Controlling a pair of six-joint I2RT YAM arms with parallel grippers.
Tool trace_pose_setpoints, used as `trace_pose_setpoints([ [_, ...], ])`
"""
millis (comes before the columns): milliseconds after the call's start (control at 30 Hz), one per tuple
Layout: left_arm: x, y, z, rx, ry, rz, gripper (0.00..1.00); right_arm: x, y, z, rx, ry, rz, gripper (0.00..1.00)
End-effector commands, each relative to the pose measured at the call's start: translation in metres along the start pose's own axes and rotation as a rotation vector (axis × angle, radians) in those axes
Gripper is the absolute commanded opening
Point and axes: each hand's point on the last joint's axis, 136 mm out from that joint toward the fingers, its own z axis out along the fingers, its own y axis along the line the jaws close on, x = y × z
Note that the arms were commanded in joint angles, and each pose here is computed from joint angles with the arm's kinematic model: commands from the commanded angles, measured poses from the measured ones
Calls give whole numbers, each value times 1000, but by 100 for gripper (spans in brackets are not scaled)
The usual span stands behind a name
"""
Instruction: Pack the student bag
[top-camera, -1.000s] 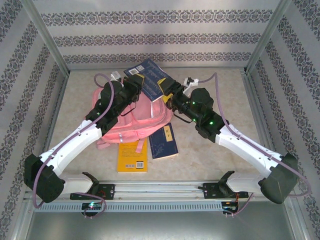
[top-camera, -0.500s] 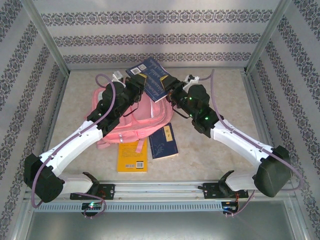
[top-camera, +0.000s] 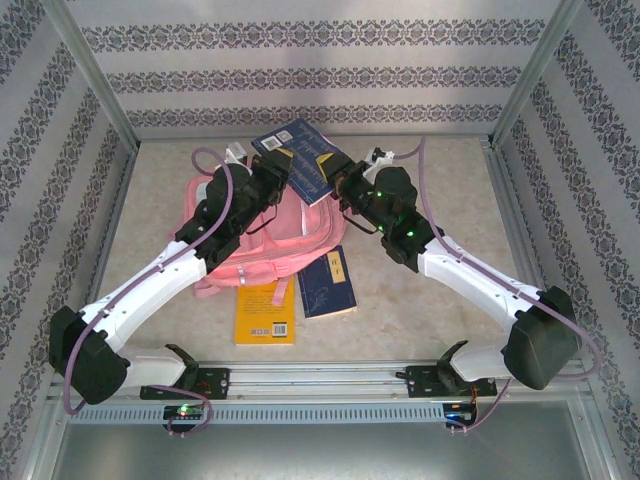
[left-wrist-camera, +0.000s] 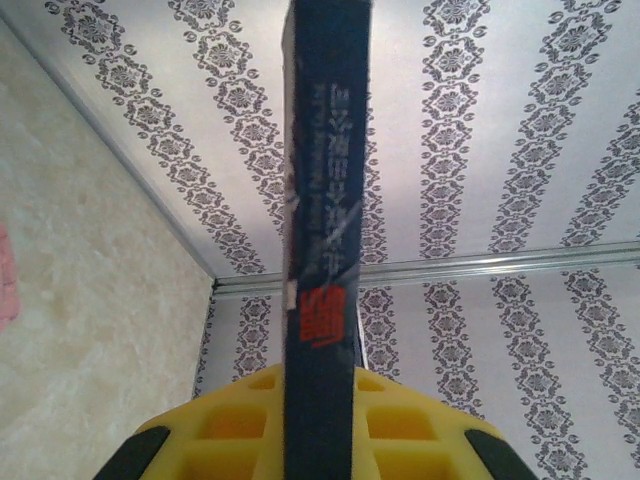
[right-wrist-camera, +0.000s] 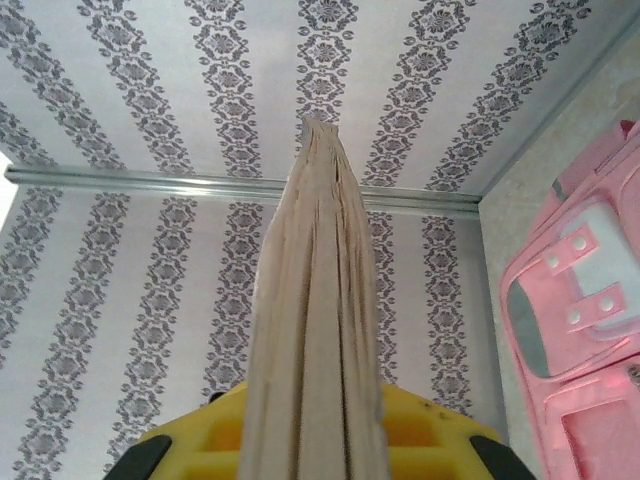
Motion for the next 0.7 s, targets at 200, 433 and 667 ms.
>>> trace_pose_setpoints([
  [200, 10, 53, 11, -210, 195, 266, 47, -44, -37, -61, 209, -73, -116, 0],
  [433, 12, 119, 30, -365, 315, 478, 45, -57, -93, -134, 418, -78, -187, 0],
  [667, 0, 161, 66, -471, 364, 507, 45, -51, -113, -184, 518, -46, -240, 0],
])
